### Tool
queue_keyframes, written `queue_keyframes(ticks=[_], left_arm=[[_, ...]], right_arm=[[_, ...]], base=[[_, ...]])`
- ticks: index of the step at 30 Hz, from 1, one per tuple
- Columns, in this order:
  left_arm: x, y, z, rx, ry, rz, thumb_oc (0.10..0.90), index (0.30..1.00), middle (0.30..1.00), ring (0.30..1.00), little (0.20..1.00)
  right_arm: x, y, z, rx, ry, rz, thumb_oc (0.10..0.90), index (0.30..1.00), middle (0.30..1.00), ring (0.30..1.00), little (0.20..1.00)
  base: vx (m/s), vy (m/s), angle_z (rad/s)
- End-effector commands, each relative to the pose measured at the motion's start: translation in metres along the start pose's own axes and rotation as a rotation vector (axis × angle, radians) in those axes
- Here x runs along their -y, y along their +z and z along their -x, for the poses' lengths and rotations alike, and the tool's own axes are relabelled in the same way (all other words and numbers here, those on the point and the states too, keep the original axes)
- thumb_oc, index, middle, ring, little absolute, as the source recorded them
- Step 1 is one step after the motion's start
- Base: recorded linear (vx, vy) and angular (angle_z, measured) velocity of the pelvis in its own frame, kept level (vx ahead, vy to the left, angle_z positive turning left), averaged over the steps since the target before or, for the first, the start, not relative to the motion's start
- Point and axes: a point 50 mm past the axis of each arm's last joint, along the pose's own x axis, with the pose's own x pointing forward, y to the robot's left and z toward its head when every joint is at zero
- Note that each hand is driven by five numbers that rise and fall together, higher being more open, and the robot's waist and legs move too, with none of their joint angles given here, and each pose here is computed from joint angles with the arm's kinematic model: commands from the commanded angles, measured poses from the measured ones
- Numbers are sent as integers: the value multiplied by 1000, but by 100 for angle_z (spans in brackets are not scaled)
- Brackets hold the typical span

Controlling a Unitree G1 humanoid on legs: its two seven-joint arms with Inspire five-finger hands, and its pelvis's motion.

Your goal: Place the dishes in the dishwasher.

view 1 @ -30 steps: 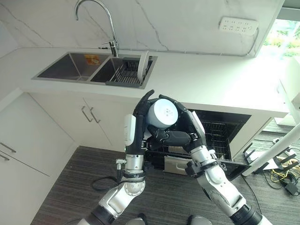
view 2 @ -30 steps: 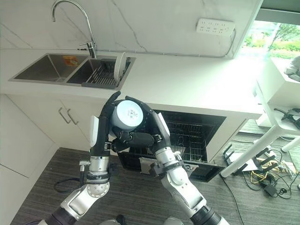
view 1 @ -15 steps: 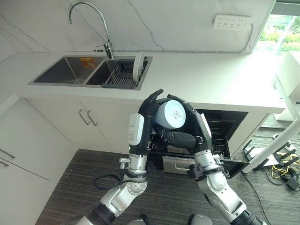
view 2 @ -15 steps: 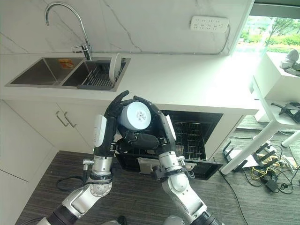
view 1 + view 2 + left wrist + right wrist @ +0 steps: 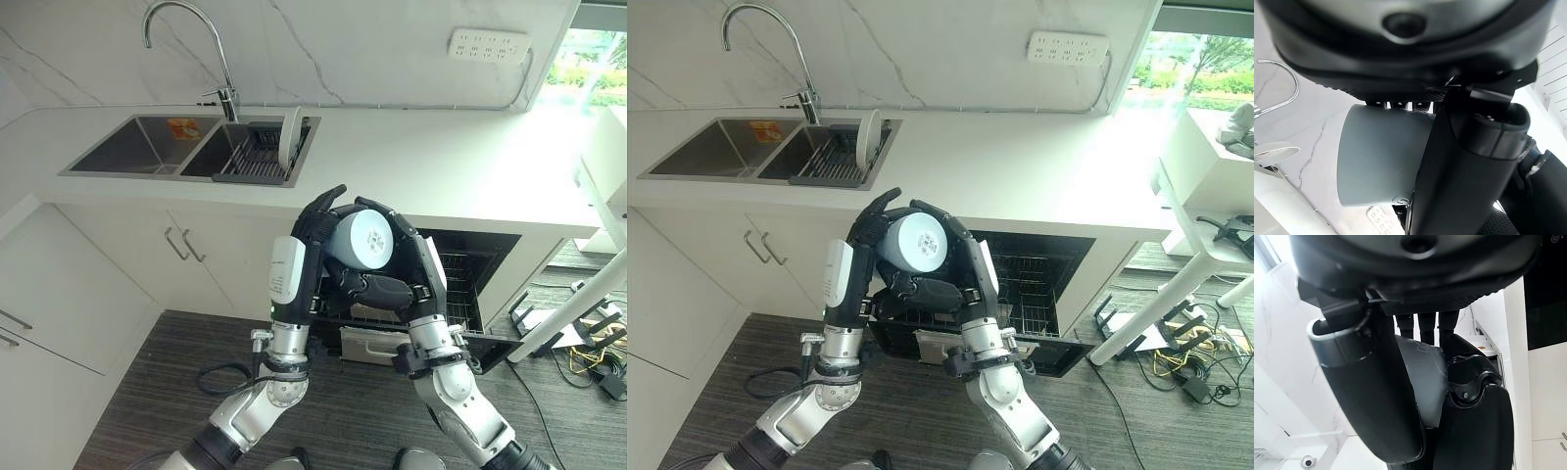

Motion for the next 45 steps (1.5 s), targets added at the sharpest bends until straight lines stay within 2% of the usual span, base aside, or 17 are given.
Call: queue_keyframes(ticks=[1, 9, 16, 21, 28, 45], left_arm=[[-37, 7, -19, 82, 214, 19, 800, 900, 900, 900, 900], [-39, 7, -20, 76, 230, 37, 800, 900, 900, 900, 900], [-43, 9, -19, 81, 233, 113, 800, 900, 900, 900, 900], [-57, 12, -15, 129, 346, 111, 800, 900, 900, 900, 900], [-77, -3, -10, 76, 514, 34, 800, 900, 900, 900, 900], [-82, -2, -9, 78, 534, 62, 800, 900, 900, 900, 900]], right_arm=[[58, 71, -23, 467, -412, -88, 400, 300, 300, 300, 300], [62, 73, -22, 483, -445, -18, 400, 300, 300, 300, 300], [68, 75, -22, 470, -390, 69, 400, 300, 300, 300, 300], [85, 75, -15, 457, -460, 79, 400, 300, 300, 300, 300], [100, 77, -6, 481, -561, 163, 400, 300, 300, 300, 300], [113, 88, -1, 535, -666, 225, 400, 300, 300, 300, 300]], base=[[0, 0, 0], [0, 0, 0], [0, 0, 0], [0, 0, 0], [0, 0, 0], [0, 0, 0]])
